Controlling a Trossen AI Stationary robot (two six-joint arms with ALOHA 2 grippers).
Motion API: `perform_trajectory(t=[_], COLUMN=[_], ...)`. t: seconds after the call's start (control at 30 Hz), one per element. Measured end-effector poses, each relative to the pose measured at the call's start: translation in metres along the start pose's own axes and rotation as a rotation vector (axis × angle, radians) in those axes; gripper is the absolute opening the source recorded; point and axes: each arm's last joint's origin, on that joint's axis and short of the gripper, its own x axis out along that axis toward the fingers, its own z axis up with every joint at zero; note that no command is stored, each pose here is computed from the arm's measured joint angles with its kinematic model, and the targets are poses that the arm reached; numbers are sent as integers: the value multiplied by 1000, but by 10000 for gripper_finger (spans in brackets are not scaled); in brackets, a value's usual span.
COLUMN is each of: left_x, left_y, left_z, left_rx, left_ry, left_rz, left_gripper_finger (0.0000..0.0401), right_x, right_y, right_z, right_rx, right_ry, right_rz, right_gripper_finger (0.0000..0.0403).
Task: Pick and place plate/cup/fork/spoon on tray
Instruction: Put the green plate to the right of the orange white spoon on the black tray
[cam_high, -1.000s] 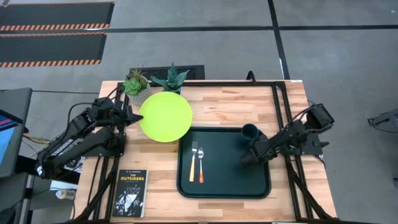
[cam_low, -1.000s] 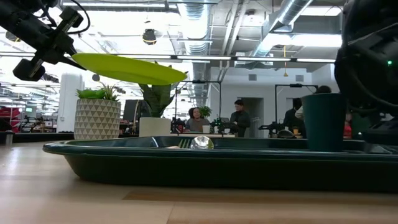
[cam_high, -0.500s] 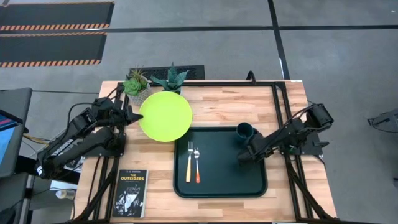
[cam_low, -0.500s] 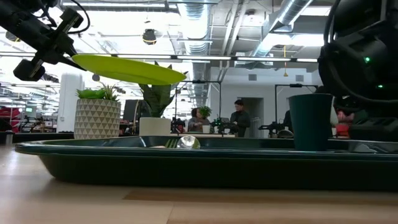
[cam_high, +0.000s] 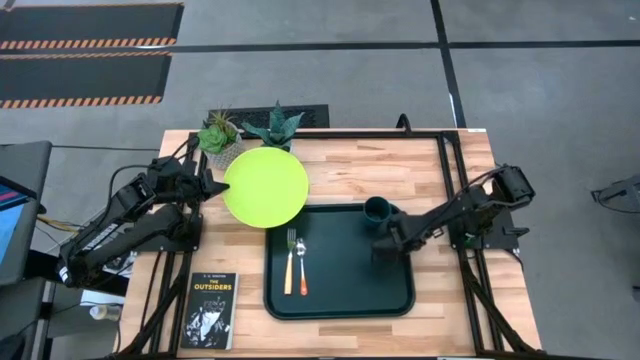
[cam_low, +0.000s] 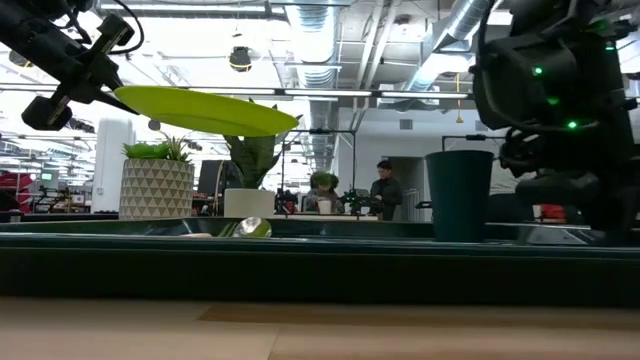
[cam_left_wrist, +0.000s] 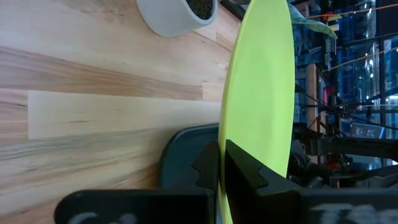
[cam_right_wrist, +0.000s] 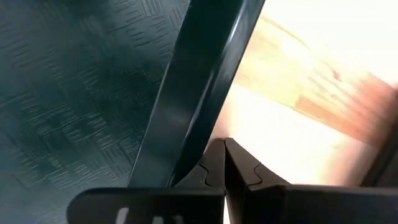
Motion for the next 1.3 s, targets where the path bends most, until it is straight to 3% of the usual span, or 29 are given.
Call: perform_trajectory(t=[0.37,0.67,0.9,1.1,1.3], left_x=[0,0,-2,-3,-2], left_y=[0,0,-17,-27,-28], left_z=[1,1,7,7,0], left_rx=[-10,-27,-15,-27,-31], left_ry=[-23,-41,-78,-52,28], left_rz=[10,9,-168,-276,-280], left_gripper_finger=[0,0,0,0,0], right_x=[-17,-35,-75,-120,-151], right_y=[10,9,-12,-52,-97], right_z=[4,1,-8,-20,-33], right_rx=[-82,-153,-203,-160,-29], right_ry=[1,8,-24,-68,-157], right_rz=[52,-4,0,185,430], right_gripper_finger=[14,15,15,15,12])
